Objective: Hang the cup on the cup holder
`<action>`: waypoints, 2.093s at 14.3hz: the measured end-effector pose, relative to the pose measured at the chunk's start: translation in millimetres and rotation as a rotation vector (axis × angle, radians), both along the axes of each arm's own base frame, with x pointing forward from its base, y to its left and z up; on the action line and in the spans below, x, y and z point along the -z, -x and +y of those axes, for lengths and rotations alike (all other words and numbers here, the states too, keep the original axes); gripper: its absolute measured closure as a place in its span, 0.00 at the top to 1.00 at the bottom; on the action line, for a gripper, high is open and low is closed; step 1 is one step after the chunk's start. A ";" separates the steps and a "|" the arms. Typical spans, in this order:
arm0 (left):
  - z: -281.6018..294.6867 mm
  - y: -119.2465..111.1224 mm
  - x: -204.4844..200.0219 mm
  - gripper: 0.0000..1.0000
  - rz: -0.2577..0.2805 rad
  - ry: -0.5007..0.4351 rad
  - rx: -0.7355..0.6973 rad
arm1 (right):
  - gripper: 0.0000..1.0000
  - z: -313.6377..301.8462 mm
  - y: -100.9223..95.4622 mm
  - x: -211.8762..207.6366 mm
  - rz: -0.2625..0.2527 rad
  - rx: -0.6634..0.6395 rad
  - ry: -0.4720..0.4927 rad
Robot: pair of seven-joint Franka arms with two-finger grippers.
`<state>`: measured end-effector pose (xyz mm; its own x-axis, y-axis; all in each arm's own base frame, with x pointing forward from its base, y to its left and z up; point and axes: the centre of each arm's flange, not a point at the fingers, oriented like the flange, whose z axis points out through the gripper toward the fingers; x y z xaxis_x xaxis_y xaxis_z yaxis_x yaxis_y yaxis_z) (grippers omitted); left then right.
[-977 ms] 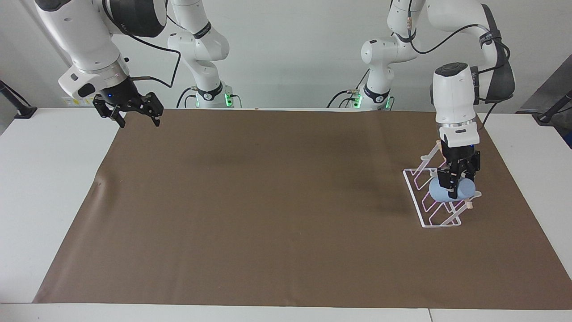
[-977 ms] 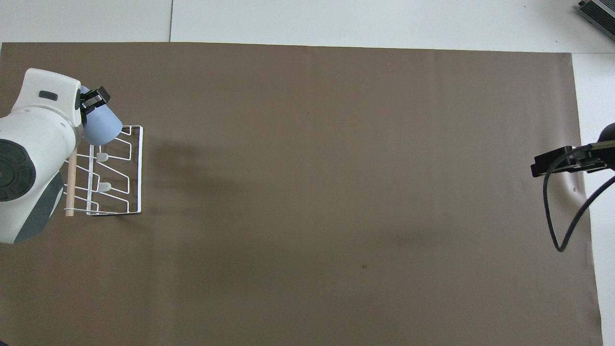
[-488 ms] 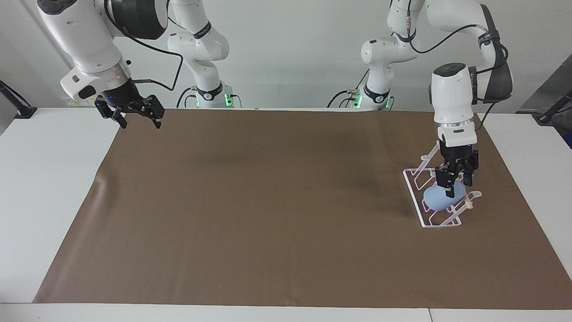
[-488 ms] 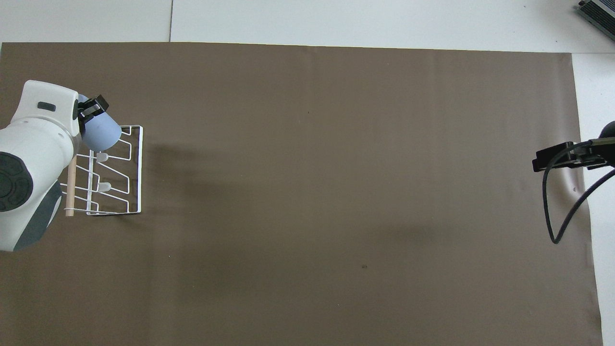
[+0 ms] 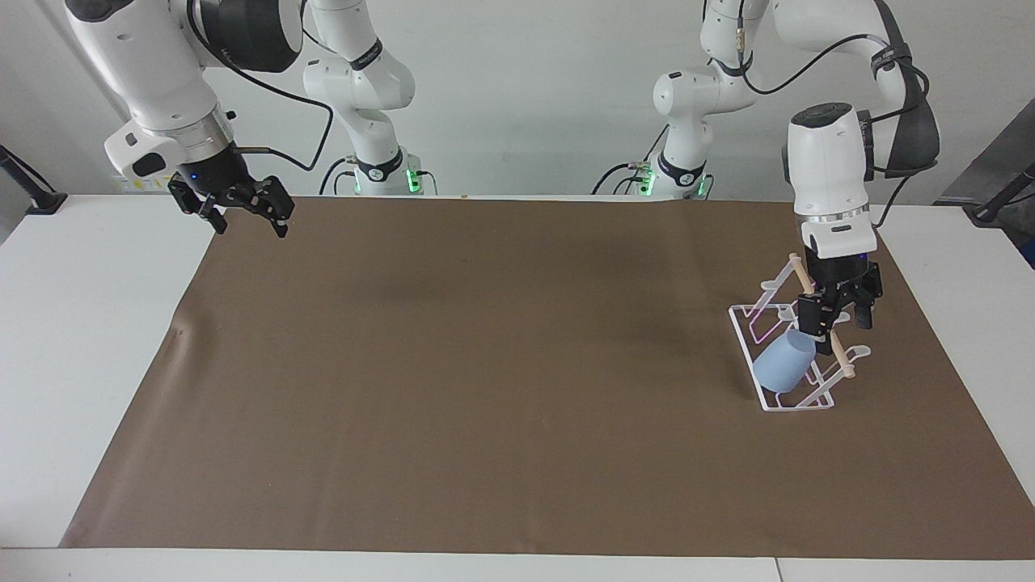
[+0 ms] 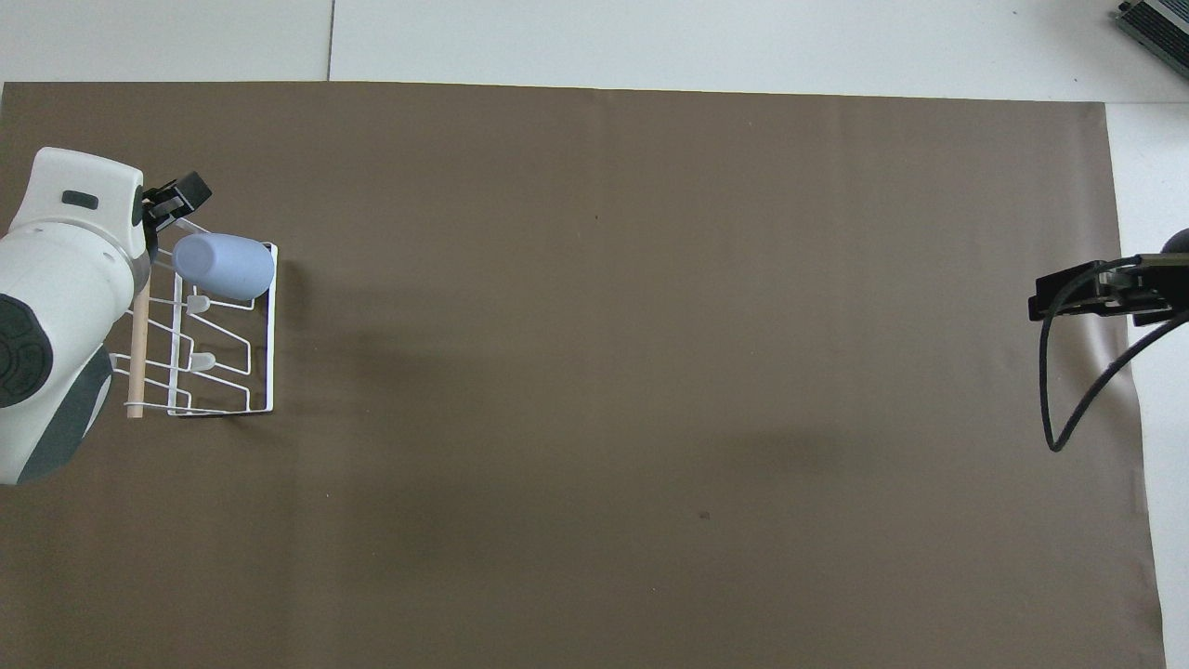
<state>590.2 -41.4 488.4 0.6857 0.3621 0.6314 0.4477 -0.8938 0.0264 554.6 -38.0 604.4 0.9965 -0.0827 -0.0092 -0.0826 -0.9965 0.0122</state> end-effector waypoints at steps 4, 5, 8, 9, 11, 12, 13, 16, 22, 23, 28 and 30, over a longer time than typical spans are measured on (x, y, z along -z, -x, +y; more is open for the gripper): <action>-9.2 -4.5 -18.6 1.00 0.051 0.043 -0.037 | 1.00 0.2 0.2 1.2 0.003 0.000 0.000; -12.4 -5.6 -26.5 1.00 0.076 0.052 -0.035 | 1.00 1.0 0.2 1.4 0.004 -0.001 0.000; -16.2 -6.3 -60.0 1.00 0.192 0.067 -0.004 | 1.00 1.8 0.2 2.1 0.005 -0.003 0.000; -15.6 -5.1 -71.4 1.00 0.230 0.068 0.014 | 1.00 1.8 0.2 2.2 0.005 -0.003 0.000; -14.0 1.5 -88.4 1.00 0.312 0.066 0.069 | 1.00 1.8 0.2 2.2 0.006 -0.003 0.000; -13.5 7.4 -95.4 1.00 0.355 0.062 0.105 | 1.00 1.8 0.2 2.3 0.006 -0.003 0.000; -12.6 15.4 -101.5 1.00 0.402 0.052 0.147 | 1.00 1.8 0.2 2.3 0.006 -0.003 0.000; -8.7 39.1 -114.2 1.00 0.552 -0.016 0.300 | 1.00 1.8 0.2 2.4 0.006 -0.003 0.000; 2.3 62.7 -122.7 1.00 0.707 0.028 0.500 | 1.00 1.8 0.2 2.4 0.006 -0.003 0.000; 0.7 64.5 -123.9 1.00 0.708 0.037 0.510 | 1.00 1.8 0.2 2.4 0.006 -0.003 0.000; -17.4 69.9 -133.3 1.00 0.683 0.075 0.548 | 1.00 1.9 0.2 2.4 0.006 -0.003 0.000; -14.2 69.1 -141.9 1.00 0.657 0.109 0.548 | 1.00 1.9 0.2 2.4 0.006 -0.003 0.000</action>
<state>521.1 -55.5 630.3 0.9955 -0.0909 0.0264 -0.0913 -0.9958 0.0112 554.4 -36.2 602.0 0.9967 -0.0799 -0.0151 -0.0797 -0.9967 0.0122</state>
